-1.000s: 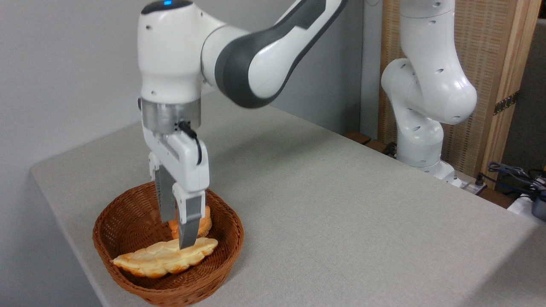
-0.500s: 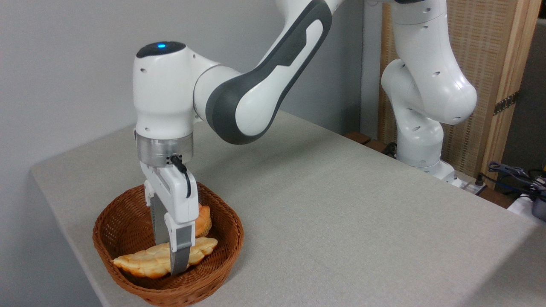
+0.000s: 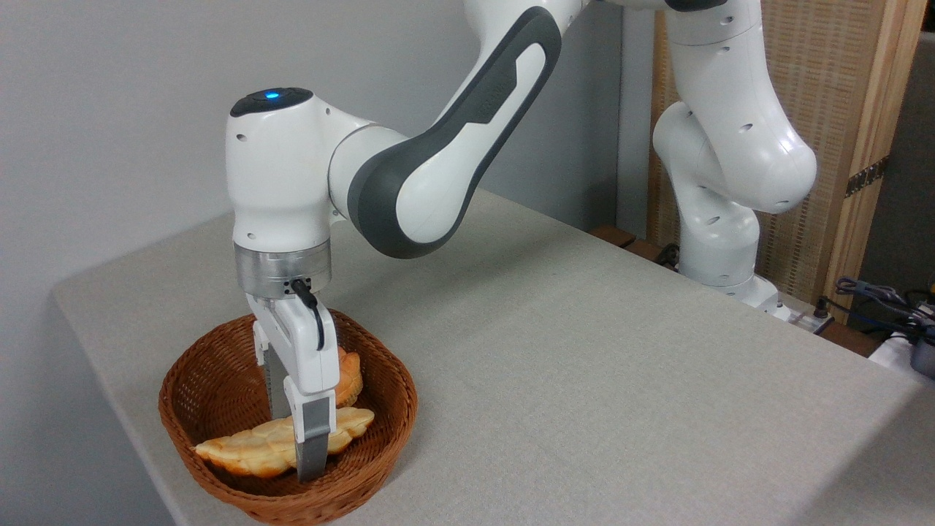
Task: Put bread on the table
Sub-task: 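Lower the gripper into the basket around the long braided roll, then close the gripper on the braided roll and lift it from the basket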
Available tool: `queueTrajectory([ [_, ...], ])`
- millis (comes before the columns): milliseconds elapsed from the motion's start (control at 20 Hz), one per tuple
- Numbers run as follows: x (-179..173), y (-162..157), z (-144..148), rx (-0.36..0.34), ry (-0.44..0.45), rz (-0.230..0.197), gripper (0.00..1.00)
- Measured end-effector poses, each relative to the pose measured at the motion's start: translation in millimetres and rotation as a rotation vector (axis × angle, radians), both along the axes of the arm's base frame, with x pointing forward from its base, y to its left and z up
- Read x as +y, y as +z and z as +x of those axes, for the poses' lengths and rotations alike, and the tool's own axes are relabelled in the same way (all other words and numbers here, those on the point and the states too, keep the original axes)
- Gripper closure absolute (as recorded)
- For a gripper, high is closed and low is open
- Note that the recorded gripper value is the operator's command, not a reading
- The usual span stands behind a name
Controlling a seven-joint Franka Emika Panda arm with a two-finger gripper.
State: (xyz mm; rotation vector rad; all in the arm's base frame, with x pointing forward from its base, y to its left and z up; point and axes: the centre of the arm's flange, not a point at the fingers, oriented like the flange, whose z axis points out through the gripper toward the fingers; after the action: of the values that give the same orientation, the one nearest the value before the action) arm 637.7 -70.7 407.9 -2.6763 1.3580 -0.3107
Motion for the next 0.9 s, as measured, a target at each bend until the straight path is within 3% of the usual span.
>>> queueTrajectory([
  [700, 0, 4, 2, -0.008, -0.002, 0.001, 0.70],
  [900, 1, 27, 0, -0.044, 0.001, -0.007, 0.68],
])
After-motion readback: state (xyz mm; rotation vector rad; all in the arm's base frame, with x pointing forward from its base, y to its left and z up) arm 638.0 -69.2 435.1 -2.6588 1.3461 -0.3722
